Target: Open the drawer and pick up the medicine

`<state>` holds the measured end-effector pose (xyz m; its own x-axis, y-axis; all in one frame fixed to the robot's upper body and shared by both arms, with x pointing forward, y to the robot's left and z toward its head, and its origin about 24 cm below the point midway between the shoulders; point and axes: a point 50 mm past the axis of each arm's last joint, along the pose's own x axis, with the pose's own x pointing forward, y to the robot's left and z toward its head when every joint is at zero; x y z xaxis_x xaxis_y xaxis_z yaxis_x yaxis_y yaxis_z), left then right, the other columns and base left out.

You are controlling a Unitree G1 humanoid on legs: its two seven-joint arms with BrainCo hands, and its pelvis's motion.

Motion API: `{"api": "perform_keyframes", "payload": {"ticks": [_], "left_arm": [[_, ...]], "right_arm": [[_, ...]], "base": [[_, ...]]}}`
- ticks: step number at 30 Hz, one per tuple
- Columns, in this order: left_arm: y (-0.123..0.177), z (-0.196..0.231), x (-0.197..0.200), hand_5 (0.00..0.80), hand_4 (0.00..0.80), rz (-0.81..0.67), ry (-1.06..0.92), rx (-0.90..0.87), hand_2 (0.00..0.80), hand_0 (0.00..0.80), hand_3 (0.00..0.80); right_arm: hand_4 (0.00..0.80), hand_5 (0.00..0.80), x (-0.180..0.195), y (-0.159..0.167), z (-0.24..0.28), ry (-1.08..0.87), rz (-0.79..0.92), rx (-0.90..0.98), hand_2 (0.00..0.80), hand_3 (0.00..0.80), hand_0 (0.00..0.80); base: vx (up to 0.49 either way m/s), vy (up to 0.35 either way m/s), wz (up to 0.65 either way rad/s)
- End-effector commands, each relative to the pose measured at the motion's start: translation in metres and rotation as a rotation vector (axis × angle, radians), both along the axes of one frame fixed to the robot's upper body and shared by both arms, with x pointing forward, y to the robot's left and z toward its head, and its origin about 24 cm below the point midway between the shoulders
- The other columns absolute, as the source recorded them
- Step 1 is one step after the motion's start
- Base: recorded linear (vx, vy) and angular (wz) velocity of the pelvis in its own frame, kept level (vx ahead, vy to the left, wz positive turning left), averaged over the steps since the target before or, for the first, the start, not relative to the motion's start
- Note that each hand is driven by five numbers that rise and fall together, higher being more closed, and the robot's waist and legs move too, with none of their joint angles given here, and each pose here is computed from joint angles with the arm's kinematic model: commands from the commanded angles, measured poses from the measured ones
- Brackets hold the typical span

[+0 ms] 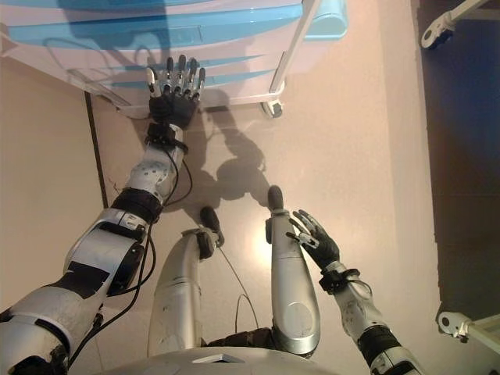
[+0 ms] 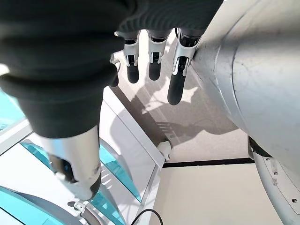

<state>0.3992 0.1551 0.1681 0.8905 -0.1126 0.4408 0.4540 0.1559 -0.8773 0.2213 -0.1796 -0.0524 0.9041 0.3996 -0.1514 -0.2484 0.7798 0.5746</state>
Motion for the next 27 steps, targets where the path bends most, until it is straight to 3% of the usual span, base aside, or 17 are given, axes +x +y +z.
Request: {"api": "perform_keyframes", "payload": {"ticks": [1,14,27], "left_arm": [[0.012,0.003,-0.001,0.0,0.0,0.033,-0.046,-0.046,0.0,0.0,0.0],[0.026,0.04,-0.002,0.0,0.0,0.1,-0.22,-0.156,0.0,0.0,0.0],[0.013,0.076,-0.008,0.0,0.0,0.066,-0.374,-0.164,0.0,0.0,0.0]], "right_arm": [[0.0,0.0,-0.029,0.025,-0.018,0.097,0.112,0.025,0.0,0.0,0.0],[0.0,0.0,-0.032,0.025,-0.021,0.102,0.108,0.042,0.0,0.0,0.0],[0.0,0.0,-0.032,0.019,-0.022,0.102,0.088,0.04,0.0,0.0,0.0]], "base": [[0.0,0.0,0.0],[0.003,-0.005,0.01],[0.0,0.0,0.0]]}}
